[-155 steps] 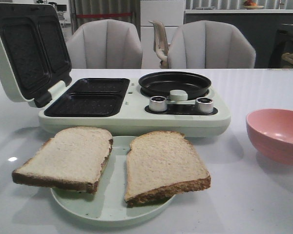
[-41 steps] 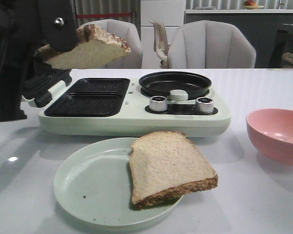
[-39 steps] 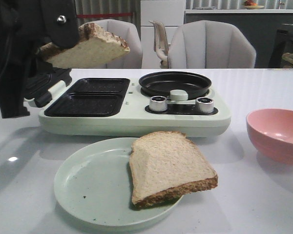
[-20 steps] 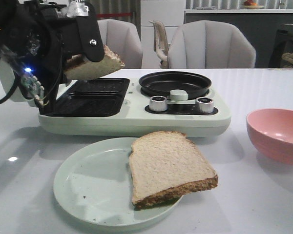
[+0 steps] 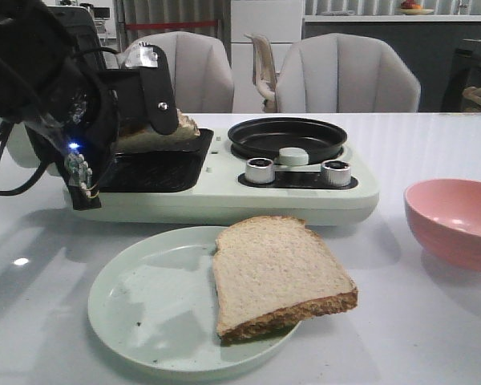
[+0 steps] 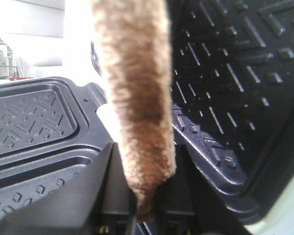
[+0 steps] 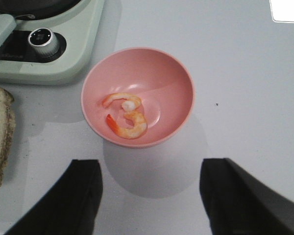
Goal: Make breakfast with bread and shrimp
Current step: 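Lower the slice into the sandwich maker tray and open the left gripper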
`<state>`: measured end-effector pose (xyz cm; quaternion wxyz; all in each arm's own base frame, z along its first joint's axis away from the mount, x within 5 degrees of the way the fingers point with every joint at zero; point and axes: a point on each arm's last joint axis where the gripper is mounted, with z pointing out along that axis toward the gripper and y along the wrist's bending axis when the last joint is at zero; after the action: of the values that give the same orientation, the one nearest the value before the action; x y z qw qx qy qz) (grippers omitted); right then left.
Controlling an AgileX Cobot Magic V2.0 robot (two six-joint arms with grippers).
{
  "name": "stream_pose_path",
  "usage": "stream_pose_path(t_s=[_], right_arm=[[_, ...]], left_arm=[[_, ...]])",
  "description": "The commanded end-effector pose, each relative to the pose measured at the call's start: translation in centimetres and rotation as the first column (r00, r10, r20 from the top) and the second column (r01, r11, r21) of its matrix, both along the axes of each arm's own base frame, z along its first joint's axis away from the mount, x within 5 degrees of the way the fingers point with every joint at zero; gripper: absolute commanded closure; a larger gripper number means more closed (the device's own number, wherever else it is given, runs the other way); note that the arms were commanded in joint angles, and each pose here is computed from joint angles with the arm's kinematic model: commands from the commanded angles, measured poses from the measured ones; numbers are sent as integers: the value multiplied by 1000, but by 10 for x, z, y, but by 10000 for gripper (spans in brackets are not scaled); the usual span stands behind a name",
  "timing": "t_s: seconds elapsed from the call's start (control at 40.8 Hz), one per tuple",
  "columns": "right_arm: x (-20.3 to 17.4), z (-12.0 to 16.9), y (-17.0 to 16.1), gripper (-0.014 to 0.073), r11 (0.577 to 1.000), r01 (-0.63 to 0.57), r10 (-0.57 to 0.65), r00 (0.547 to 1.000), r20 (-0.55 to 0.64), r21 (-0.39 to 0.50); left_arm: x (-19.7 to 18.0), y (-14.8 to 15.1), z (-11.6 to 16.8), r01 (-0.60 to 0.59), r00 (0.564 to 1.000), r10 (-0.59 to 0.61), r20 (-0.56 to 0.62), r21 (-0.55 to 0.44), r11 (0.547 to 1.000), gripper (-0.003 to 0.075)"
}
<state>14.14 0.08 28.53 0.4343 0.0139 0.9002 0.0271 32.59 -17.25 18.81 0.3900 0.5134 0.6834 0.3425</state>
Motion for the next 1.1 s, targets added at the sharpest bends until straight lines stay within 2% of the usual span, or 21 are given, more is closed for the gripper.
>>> stream_pose_path(t_s=[0.0,0.245,0.589,0.834,1.08], right_arm=[[5,15,-1,58,1000,9,-8,995,96,-7],[5,15,-1,58,1000,9,-8,995,96,-7],[5,15,-1,58,1000,9,-8,995,96,-7],[5,15,-1,58,1000,9,-8,995,96,-7],[5,15,-1,58,1000,9,-8,995,96,-7]], left_arm=[[4,3,29,-12,992,10,124,15,1000,619],[5,2,31,-11,991,10,131,10,1000,619],[38,-3,48,-44,980,51,194,-41,998,619],[67,-13,53,-17,974,0,225,72,997,619],[95,-10,49,-54,969,36,246,66,996,619]])
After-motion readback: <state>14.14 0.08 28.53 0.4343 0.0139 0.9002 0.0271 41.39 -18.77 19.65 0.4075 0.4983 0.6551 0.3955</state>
